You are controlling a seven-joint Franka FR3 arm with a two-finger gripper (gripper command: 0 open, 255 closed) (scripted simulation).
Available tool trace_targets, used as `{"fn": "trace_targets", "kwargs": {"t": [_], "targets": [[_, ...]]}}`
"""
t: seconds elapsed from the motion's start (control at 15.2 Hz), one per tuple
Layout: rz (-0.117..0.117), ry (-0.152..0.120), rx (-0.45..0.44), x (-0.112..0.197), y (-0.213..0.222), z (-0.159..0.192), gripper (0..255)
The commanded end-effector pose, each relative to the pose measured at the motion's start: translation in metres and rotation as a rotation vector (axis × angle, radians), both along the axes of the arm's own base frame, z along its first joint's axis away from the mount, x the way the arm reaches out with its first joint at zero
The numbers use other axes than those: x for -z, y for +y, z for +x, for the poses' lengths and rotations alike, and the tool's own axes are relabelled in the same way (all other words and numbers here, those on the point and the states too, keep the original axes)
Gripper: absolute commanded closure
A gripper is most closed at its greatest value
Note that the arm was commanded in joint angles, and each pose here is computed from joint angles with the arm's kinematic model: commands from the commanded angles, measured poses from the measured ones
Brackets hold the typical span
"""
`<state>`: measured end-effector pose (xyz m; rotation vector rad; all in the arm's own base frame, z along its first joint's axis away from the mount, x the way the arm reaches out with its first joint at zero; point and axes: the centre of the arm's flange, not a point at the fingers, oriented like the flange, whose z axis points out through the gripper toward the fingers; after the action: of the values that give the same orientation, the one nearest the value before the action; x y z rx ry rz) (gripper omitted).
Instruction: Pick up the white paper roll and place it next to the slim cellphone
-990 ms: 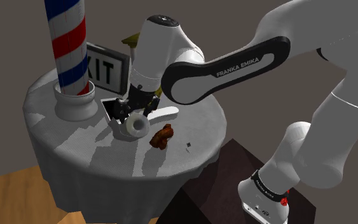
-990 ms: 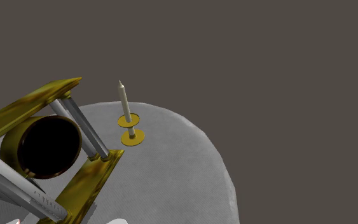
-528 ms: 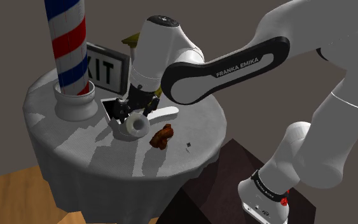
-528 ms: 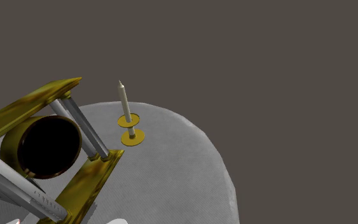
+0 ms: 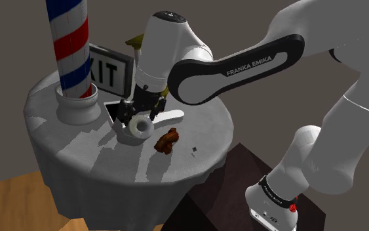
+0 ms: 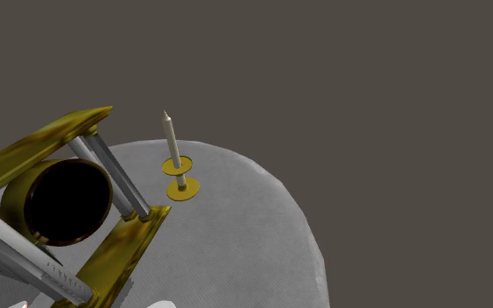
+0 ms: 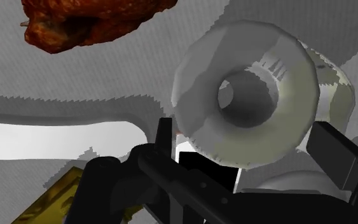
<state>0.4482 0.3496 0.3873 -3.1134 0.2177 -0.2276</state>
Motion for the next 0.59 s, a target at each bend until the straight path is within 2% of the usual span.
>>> {"fn": "trace_targets", "kwargs": {"t": [0.0, 0.07, 0.53], "targets": [[0.0, 0.0, 0.0, -0.023, 0.001, -0.004, 0], [0.0, 0.0, 0.0, -0.034, 0.001, -0.005, 0], [0.0, 0.0, 0.0, -0.034, 0.001, -0.005, 0]]}}
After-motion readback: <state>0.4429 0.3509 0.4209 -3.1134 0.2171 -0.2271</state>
